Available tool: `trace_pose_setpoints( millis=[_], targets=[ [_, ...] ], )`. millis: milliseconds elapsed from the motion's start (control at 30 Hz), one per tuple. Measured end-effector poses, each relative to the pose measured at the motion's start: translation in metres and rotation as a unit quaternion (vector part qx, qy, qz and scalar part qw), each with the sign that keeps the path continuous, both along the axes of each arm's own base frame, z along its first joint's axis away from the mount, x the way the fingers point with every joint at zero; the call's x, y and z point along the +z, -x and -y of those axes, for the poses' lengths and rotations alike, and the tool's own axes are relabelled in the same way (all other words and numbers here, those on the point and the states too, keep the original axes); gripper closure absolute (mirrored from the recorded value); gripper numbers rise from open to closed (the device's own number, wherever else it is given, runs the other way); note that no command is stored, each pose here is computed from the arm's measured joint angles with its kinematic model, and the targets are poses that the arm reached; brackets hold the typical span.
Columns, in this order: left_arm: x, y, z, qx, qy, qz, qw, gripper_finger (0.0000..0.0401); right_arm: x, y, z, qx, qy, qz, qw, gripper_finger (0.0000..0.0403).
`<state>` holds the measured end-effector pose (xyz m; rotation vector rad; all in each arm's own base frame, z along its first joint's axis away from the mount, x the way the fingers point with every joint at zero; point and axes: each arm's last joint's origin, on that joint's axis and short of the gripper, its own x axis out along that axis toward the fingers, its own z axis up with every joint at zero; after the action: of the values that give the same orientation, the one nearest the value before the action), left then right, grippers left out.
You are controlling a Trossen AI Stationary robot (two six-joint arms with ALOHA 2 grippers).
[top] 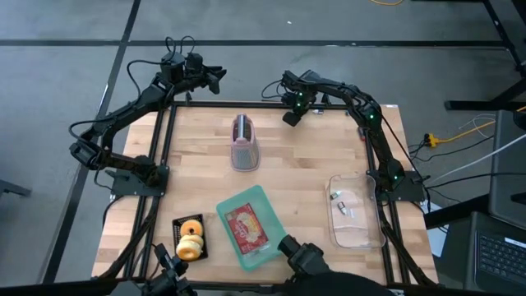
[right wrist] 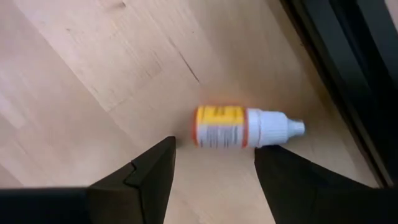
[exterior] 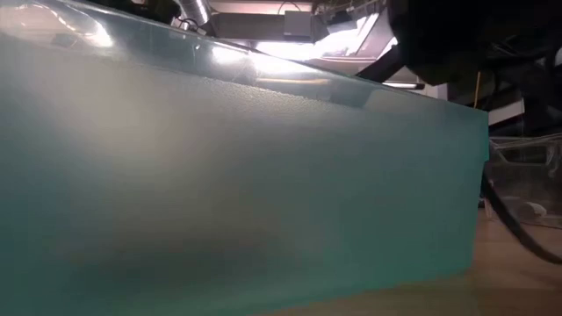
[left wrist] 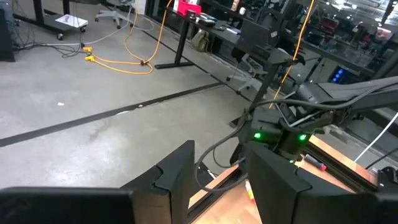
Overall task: Pick & Place Food Item
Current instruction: Put the yellow food coloring bottle into the transparent bin
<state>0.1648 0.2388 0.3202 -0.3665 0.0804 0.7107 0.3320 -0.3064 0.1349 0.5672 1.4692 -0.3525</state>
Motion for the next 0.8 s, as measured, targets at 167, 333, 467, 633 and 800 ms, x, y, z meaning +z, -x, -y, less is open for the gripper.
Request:
trace_pose_setpoints(
  millis=[167,333,467,633,800],
  targets=[
    [0.0000,0.0004,-0.0004,0.008,-0.001,-0.002,1.000,0.0260,-0.0013,-0.0036,0.0001,-0.012,0.015,0.001,1.000,0.0190],
    [0.0000,0.0005,-0.0005,0.011,-0.002,-0.002,1.000,0.0260,-0.0018,-0.0048,0.0010,-0.035,-0.003,0.022,0.999,0.0215],
    [0.0000,0.0005,-0.0005,0.011,-0.002,-0.002,1.000,0.0260,-0.0007,-0.0056,0.0023,-0.061,-0.020,0.043,0.997,0.0217],
    [-0.0001,0.0005,-0.0005,0.012,0.004,0.003,1.000,0.0260,-0.0010,-0.0079,-0.0005,-0.089,-0.067,0.069,0.991,0.0199],
    [0.0000,0.0004,-0.0005,0.012,0.005,0.003,1.000,0.0260,-0.0011,-0.0089,-0.0009,-0.115,-0.064,0.062,0.989,0.0179]
  ],
)
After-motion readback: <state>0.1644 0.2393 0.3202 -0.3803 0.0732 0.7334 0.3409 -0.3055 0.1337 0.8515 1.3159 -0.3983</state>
